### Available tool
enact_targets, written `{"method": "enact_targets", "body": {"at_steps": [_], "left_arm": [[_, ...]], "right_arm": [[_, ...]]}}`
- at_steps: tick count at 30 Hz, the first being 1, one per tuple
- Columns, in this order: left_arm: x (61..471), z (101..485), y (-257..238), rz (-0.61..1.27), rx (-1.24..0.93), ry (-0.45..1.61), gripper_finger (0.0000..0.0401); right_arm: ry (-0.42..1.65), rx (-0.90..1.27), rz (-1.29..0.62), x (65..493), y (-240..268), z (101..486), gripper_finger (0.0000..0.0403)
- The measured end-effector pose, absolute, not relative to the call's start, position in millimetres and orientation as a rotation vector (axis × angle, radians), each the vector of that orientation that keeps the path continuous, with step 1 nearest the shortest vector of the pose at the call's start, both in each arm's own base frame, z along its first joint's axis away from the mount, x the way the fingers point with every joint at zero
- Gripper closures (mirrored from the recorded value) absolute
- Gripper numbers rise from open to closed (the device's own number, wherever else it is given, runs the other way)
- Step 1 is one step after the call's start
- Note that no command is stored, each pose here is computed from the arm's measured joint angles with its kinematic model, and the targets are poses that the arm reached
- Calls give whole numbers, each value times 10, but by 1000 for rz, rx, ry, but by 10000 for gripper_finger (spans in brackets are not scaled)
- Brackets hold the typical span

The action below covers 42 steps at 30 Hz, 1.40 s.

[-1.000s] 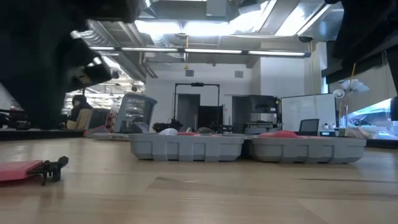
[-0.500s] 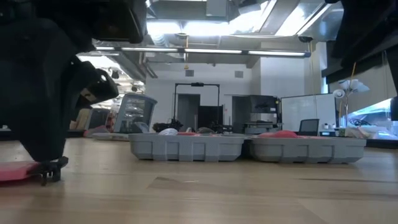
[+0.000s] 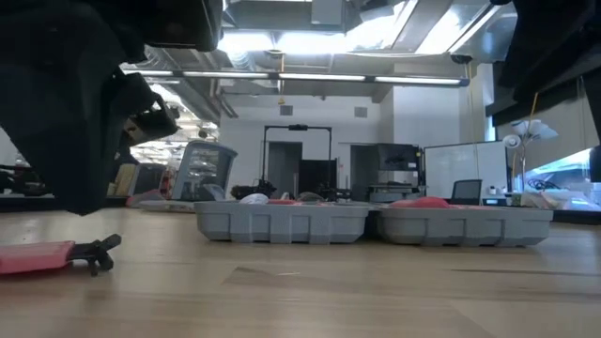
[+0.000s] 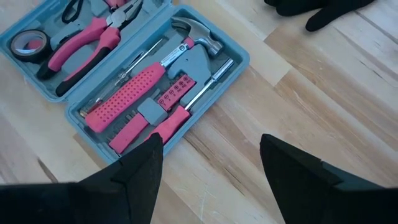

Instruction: Prefit tool cases

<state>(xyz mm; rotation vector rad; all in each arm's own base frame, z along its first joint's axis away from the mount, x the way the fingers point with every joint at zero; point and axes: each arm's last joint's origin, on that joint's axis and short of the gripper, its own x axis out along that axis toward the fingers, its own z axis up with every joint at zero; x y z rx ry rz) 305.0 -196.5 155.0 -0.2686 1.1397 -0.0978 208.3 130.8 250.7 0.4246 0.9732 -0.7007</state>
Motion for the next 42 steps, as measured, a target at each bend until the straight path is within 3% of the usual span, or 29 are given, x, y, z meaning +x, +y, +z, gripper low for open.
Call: {"method": "enact_targets", "body": {"at_steps": [9, 17, 28, 34, 38, 42], "left_arm": [[3065, 1533, -1955, -55, -244, 1110, 401], [3160, 1287, -1977, -67, -220, 1124, 401], [3149, 1697, -1587, 96, -179, 1061, 401], [2763, 1928, -2000, 60, -293, 1063, 401], [2409, 1940, -2427, 25, -385, 1068, 401], [2250, 1850, -2585, 49, -387, 1088, 401]], "right_arm": [[971, 424, -702, 2084, 1307, 2506, 146], [994, 420, -704, 2113, 1333, 2455, 146], [1003, 451, -675, 2141, 1367, 2442, 146], [931, 469, -474, 2323, 1449, 2430, 148], [843, 506, -350, 2522, 1427, 2344, 172], [820, 553, -182, 2807, 1412, 2161, 233]]}}
